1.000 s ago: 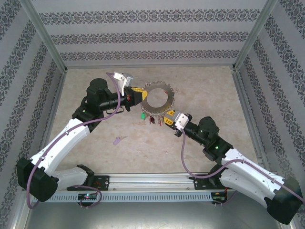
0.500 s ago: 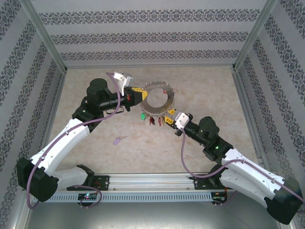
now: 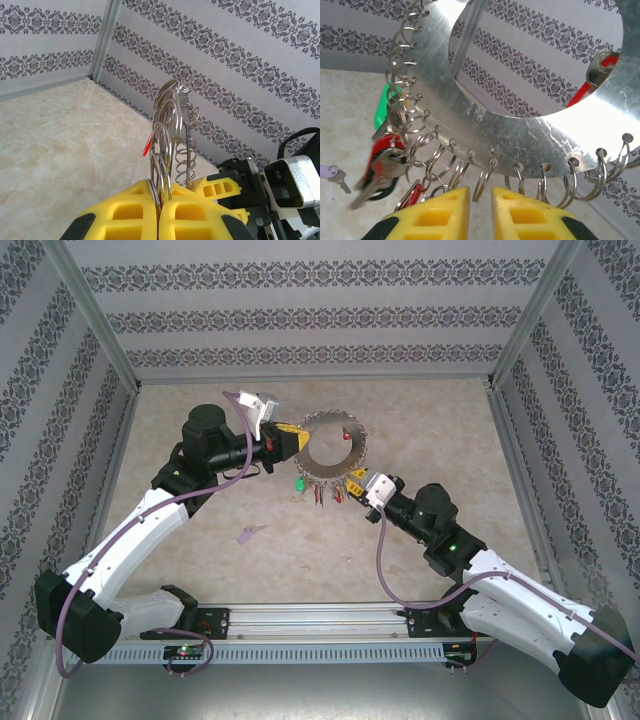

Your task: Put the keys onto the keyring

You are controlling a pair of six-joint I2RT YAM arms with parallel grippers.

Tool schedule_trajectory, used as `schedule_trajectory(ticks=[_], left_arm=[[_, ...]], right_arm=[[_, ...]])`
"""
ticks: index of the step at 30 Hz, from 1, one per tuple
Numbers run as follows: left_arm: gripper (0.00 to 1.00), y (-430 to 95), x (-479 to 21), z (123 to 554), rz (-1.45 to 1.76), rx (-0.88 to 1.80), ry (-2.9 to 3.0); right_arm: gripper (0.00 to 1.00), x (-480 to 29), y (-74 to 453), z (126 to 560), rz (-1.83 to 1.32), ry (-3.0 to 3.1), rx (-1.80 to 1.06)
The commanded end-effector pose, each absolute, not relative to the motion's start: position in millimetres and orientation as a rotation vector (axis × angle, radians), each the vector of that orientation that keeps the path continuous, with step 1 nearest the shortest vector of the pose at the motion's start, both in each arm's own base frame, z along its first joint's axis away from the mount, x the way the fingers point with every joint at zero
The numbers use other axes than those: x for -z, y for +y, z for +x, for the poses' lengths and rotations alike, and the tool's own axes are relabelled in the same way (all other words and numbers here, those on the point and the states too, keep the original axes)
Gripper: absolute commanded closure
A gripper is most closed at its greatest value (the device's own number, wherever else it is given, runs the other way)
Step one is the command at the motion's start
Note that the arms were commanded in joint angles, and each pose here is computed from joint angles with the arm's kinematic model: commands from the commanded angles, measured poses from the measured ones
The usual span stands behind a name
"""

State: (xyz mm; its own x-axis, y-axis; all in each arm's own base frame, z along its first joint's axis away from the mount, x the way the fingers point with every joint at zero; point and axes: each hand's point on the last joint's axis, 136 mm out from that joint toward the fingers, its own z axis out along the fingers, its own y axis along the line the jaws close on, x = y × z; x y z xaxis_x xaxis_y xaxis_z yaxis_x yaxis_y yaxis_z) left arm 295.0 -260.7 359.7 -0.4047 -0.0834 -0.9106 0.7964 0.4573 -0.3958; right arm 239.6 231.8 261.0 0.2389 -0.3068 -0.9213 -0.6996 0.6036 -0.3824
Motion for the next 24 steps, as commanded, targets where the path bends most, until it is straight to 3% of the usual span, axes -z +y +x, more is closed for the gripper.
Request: schedule_trajectory(ticks=[1, 24], left_arm=[[1.0, -258.2, -392.0, 297.0, 0.612, 1.118, 1.612], [1.0, -258.5, -392.8, 297.2, 0.594, 1.135, 1.609]], right_arm=[[0.81, -282.0, 232.6, 243.0, -0.904, 1.303, -0.322], [0.86, -280.5, 235.8, 249.6, -0.864, 1.31, -0.34]])
